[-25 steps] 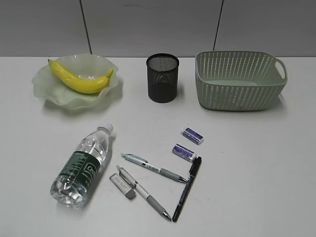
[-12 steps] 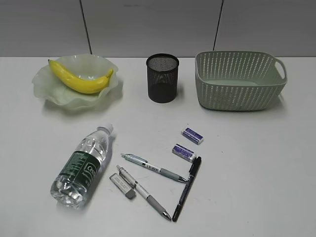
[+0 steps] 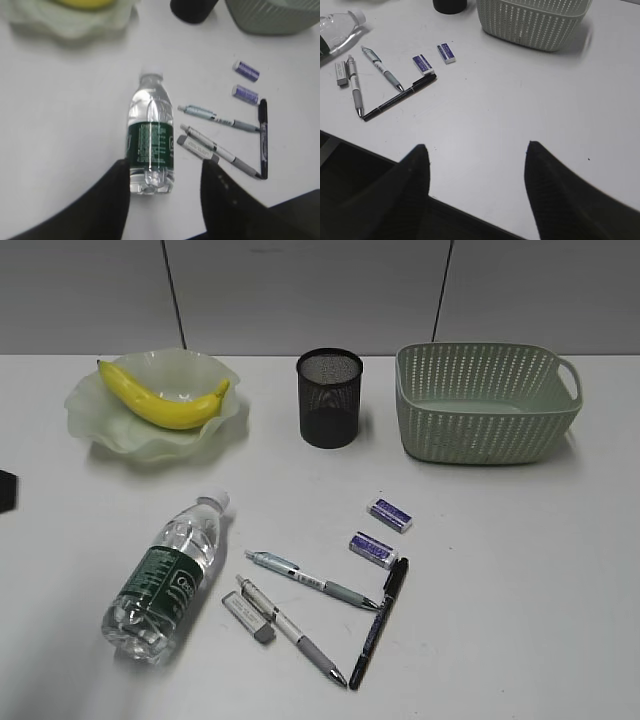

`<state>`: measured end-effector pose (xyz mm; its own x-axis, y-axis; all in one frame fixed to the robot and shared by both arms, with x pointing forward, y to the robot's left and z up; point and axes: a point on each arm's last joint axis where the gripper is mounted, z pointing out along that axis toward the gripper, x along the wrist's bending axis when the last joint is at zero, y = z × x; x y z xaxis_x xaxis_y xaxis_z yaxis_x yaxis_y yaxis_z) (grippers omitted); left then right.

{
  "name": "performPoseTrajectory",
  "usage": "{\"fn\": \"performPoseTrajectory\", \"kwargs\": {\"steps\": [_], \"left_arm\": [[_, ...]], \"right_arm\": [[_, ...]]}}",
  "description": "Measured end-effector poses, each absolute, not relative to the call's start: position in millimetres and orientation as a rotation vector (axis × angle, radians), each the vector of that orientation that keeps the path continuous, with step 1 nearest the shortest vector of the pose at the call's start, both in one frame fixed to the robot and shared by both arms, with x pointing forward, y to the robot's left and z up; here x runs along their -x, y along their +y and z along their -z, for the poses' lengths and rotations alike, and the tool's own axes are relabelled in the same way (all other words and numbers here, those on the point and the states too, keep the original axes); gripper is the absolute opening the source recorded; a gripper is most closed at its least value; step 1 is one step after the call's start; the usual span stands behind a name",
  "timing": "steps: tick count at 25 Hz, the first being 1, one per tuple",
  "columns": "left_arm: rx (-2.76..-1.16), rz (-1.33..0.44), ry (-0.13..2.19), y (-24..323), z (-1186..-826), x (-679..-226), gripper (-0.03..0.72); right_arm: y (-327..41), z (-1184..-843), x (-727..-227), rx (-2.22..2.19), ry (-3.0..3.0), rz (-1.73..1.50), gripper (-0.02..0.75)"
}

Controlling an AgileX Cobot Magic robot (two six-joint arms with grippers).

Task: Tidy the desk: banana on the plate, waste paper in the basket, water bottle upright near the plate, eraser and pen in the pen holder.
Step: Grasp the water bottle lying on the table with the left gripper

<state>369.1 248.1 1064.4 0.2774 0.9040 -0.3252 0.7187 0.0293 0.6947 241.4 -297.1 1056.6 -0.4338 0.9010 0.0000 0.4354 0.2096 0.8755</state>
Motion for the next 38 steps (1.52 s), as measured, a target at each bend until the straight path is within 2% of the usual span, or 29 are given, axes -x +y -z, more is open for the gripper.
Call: {"fn": "performPoseTrajectory", "kwargs": {"steps": [5,7,10,21,25,33,35,38], "left_arm": [[-1.912,-0.025,1.637,222,-1015,-431,0.470],[-1.999,0.019,1.627,206,-1003,-452,0.517],[-2.135,0.029,1.570,179,-987,-478,0.539],[-2.348,-0.054,1.556,128,-951,-545,0.553],[-2.420,-0.098,1.643,124,-939,-553,0.590],[-2.412,-0.060,1.762,121,-912,-557,0.613],[-2.394,-0.050,1.778,119,-906,-558,0.602],[-2.367,-0.048,1.786,118,-903,-560,0.508]], "right_arm": [[-297,-1057,-241,-1.234,1.964,-1.160,0.477],[-297,-1057,-241,-1.234,1.964,-1.160,0.477],[-297,-1057,-241,-1.234,1.964,-1.160,0.477],[-297,-1057,-241,-1.234,1.964,-1.160,0.477],[-297,-1057,-241,-1.234,1.964,-1.160,0.477],[-297,-1057,-241,-1.234,1.964,-1.160,0.477],[-297,-1057,-241,-1.234,1.964,-1.160,0.477],[-297,-1057,-241,-1.234,1.964,-1.160,0.477]]}}
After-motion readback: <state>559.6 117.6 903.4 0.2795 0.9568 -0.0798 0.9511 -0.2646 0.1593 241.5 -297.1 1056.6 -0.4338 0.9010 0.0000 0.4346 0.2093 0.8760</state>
